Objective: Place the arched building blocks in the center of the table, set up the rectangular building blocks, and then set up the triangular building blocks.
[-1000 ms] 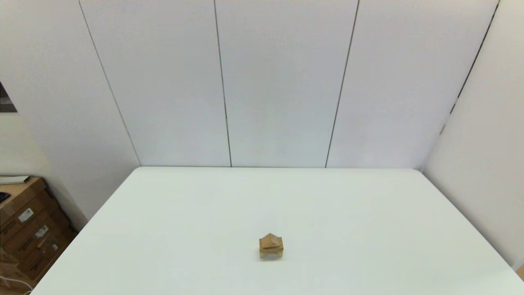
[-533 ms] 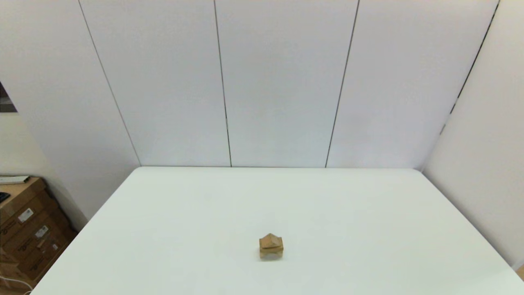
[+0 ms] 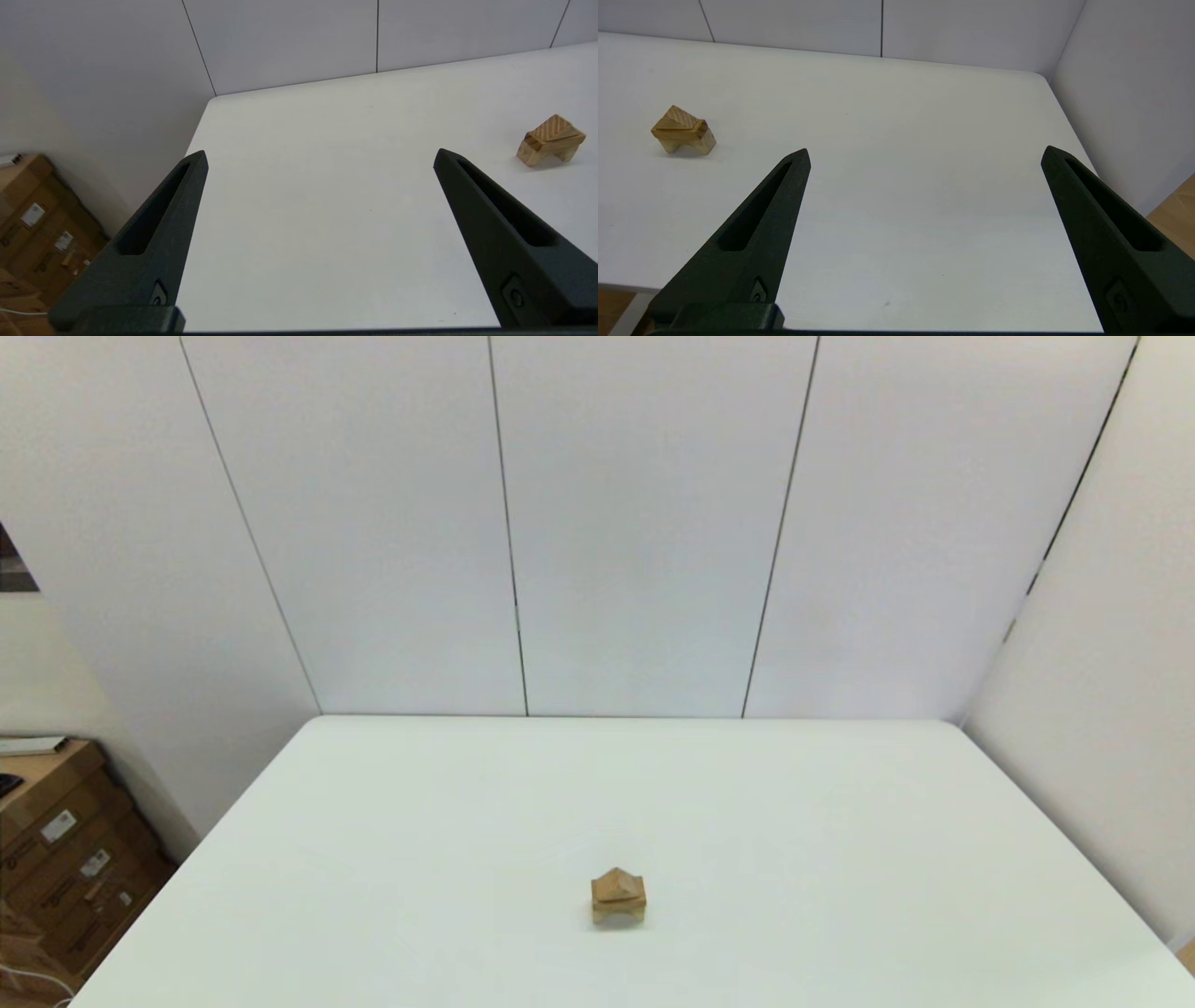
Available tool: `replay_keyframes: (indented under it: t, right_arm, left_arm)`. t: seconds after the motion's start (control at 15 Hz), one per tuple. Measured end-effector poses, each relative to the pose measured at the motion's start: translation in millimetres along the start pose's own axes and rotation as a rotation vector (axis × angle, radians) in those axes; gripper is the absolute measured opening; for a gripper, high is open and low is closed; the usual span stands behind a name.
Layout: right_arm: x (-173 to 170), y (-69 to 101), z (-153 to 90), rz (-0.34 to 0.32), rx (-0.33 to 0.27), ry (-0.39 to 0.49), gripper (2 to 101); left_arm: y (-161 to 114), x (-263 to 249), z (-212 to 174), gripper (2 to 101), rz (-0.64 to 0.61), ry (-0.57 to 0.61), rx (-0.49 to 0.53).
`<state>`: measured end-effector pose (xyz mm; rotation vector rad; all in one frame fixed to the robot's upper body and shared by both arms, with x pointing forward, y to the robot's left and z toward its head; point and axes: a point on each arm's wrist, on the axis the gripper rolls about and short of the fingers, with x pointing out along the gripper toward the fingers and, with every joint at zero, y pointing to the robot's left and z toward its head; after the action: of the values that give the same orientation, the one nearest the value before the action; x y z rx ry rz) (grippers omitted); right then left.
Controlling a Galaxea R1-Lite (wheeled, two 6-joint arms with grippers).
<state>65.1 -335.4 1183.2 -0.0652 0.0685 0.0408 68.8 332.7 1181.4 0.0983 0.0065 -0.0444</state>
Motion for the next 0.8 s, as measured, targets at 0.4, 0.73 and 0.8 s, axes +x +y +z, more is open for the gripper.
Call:
replay_keyframes:
  t: [0.4,0.73,0.8]
  right_arm:
    - [0.0,0.0,0.0,0.001,0.000,0.000,98.0]
    - [0.0,0.0,0.0,0.000,0.000,0.000,98.0]
    - [0.0,0.0,0.0,0.000,0.000,0.000,98.0]
  left_arm:
    - [0.0,0.1,-0.2,97.8,0.002,0.001,-0.021]
    - [0.0,0.1,-0.2,97.8,0.003,0.002,-0.021]
    - [0.0,0.1,-0.2,97.8,0.003,0.002,-0.021]
